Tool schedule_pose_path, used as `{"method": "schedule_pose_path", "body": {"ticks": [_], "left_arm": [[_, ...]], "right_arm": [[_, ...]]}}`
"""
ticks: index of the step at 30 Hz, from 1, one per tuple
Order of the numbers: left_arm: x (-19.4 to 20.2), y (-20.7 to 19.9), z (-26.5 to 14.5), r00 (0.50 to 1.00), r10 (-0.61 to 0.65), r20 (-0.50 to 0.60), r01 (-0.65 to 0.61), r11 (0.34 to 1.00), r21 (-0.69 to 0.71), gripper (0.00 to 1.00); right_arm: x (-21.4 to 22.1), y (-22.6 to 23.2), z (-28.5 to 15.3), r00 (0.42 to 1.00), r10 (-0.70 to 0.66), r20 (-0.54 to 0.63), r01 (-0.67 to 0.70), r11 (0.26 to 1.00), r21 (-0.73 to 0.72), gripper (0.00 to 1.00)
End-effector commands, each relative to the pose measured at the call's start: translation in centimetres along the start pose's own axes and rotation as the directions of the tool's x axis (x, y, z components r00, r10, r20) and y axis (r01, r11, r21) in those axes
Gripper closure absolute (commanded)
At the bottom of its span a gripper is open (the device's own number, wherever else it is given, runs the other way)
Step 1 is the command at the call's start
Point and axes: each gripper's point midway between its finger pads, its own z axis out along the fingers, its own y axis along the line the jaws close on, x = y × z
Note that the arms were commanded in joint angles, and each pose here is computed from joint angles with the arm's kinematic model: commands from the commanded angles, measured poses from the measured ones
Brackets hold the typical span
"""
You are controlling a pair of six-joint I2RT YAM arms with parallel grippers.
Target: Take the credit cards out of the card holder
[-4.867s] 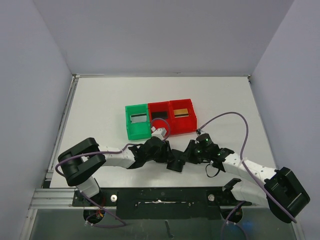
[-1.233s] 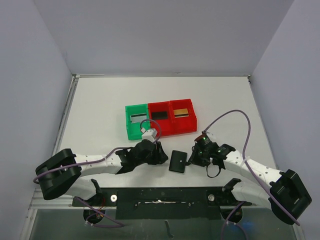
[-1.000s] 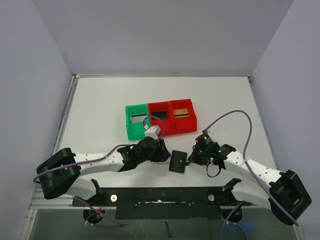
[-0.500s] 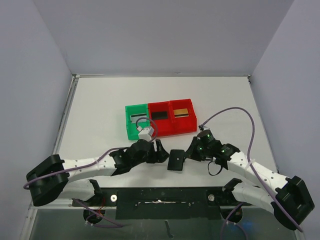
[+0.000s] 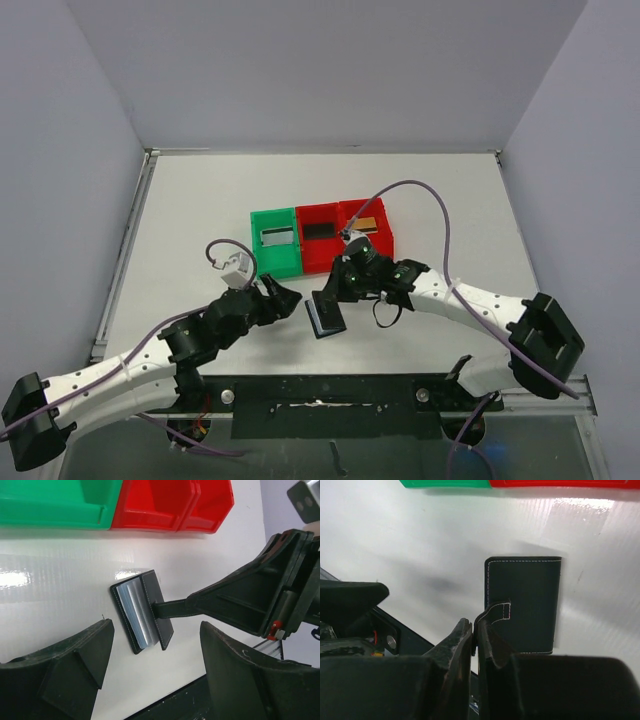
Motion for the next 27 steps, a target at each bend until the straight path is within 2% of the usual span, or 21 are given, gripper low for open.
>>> {"method": "schedule_pose_path", "body": {"ticks": [1, 6, 11, 15, 22, 27], "left_arm": [[-0.8, 1.9, -0.6, 0.999, -0.010, 0.038, 0.013, 0.997, -0.075, 0.31], [-0.2, 1.5, -0.2, 1.000, -0.008, 0.013, 0.009, 0.998, -0.060, 0.32], [0.1, 0.0, 0.7, 1.000, 0.008, -0.021, -0.009, 0.999, -0.041, 0.32], [0.2, -2.1, 1.6, 0.999, 0.027, -0.042, -0.026, 0.999, 0.022, 0.32], [1.7, -6.1, 3.8, 0.989, 0.070, -0.130, -0.053, 0.990, 0.128, 0.35], [3.7, -5.4, 5.7, 0.978, 0.082, -0.192, -0.064, 0.993, 0.095, 0.36]], "right_arm": [[-1.5, 2.9, 0.0, 0.999, -0.016, 0.051, 0.020, 0.997, -0.077, 1.00], [-2.2, 1.1, -1.0, 0.994, 0.039, 0.099, -0.033, 0.998, -0.053, 1.00], [-1.2, -5.2, -1.9, 0.978, 0.168, 0.121, -0.167, 0.986, -0.020, 1.00], [0.3, -8.9, -2.3, 0.967, 0.215, 0.133, -0.215, 0.976, -0.012, 1.00], [1.1, -10.9, -2.1, 0.960, 0.249, 0.127, -0.255, 0.966, 0.033, 1.00], [1.1, -12.1, -1.9, 0.952, 0.269, 0.146, -0.283, 0.955, 0.085, 1.00]]}}
